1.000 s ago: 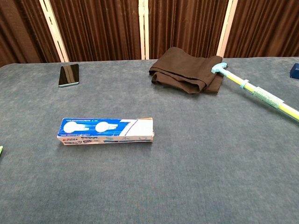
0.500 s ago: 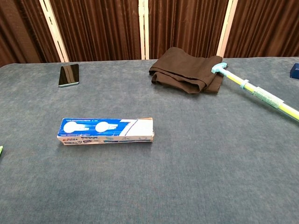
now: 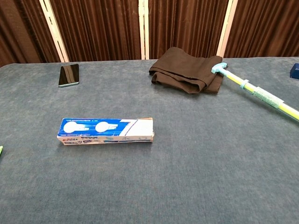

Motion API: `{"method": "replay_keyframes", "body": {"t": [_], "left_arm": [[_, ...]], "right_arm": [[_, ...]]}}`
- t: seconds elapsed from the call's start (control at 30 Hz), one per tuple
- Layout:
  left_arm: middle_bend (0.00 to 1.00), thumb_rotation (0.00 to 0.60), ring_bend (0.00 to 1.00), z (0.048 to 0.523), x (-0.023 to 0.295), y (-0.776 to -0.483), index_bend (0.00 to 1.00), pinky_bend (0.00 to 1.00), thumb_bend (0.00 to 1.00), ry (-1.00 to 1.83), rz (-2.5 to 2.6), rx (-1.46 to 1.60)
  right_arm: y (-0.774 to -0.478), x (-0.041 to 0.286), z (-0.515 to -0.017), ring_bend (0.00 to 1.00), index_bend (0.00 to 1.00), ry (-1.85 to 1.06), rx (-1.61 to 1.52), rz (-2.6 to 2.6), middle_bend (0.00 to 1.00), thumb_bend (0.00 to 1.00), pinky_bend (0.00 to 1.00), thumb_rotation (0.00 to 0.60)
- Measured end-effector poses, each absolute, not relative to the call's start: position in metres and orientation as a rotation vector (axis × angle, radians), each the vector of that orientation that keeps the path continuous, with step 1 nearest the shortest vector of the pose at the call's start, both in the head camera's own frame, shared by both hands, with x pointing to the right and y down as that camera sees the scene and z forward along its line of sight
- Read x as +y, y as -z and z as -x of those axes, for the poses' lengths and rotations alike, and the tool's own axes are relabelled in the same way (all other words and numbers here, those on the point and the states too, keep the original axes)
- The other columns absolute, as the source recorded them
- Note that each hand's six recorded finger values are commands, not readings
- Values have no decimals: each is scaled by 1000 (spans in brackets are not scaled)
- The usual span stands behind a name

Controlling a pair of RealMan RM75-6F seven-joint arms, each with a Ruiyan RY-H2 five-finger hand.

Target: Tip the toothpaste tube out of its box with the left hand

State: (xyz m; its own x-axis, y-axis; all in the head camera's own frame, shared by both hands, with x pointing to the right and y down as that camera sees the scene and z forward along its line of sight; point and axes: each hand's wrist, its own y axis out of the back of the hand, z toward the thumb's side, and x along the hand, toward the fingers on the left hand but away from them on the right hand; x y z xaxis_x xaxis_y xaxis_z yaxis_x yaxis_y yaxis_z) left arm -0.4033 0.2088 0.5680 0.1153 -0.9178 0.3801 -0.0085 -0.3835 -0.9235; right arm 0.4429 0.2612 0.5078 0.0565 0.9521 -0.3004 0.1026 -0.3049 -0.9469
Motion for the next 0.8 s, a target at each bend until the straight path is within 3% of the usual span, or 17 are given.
{"method": "replay_keyframes", "body": {"t": [0.43,0.8], "left_arm": [[0,600,84,339,165,-606,88,169,111,1425,1658,695],[36,600,111,277,153,-633,139,174,111,1438,1736,552]], "right_arm": [[-507,259,-445,0,32,-1341,-1122,1566,0,70,0,600],[-502,257,-451,0,32,-1325,-1166,1590,0,70,0,600]]}}
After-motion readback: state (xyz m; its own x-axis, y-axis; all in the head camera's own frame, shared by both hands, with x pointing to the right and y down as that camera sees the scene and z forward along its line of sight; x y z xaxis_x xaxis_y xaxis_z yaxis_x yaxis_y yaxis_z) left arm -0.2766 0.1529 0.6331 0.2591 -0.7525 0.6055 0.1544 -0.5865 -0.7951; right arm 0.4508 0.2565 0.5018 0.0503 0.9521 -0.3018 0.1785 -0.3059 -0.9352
